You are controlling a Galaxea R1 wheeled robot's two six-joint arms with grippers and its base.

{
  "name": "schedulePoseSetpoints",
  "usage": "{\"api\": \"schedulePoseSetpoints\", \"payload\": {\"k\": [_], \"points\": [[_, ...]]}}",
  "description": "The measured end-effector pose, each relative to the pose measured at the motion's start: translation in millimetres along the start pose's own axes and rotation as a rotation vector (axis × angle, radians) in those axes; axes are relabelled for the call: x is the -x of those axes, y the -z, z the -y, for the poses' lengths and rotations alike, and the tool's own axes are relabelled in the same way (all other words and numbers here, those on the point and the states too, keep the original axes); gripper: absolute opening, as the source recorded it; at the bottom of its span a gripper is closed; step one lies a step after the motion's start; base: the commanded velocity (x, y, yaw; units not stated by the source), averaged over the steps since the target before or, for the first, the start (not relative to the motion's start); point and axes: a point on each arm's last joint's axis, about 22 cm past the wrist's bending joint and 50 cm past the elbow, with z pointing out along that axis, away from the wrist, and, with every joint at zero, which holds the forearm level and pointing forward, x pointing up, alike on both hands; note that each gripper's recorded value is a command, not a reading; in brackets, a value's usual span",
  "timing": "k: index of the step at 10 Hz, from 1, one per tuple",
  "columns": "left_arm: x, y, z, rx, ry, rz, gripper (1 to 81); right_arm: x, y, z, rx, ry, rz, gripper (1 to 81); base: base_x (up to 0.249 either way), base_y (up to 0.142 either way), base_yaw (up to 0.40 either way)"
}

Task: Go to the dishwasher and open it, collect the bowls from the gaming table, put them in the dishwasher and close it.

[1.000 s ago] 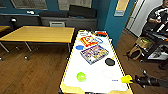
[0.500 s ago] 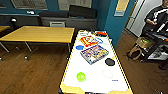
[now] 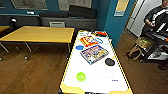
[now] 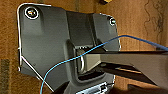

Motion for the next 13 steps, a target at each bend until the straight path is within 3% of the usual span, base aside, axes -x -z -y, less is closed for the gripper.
{"api": "schedulePoseSetpoints", "payload": {"k": [2,4,6,8,10,12,13], "points": [[-31,48,20.7,0.009,-0.008,-0.042,81.1,55,-59,6,-0.056,0.012,0.023,1.0,0.0,0.0,0.0],[-58,97,32.9,0.015,-0.004,-0.071,81.1,89,-84,-24,-0.021,0.033,0.024,1.0,0.0,0.0,0.0],[-98,132,12.0,0.072,0.003,-0.116,81.1,121,-119,-18,-0.041,0.063,0.029,1.0,0.0,0.0,0.0],[-150,176,0.6,0.101,0.019,-0.175,81.1,156,-150,-3,-0.07,0.088,0.051,1.0,0.0,0.0,0.0],[-205,213,-17.9,0.132,0.0,-0.241,81.1,161,-164,-18,-0.034,0.124,0.042,1.0,0.0,0.0,0.0],[-267,235,-46.6,0.184,-0.016,-0.319,81.1,175,-187,-2,-0.05,0.144,0.043,1.0,0.0,0.0,0.0],[-290,244,-55.5,0.194,-0.023,-0.335,81.1,186,-196,7,-0.061,0.147,0.052,1.0,0.0,0.0,0.0]]}}
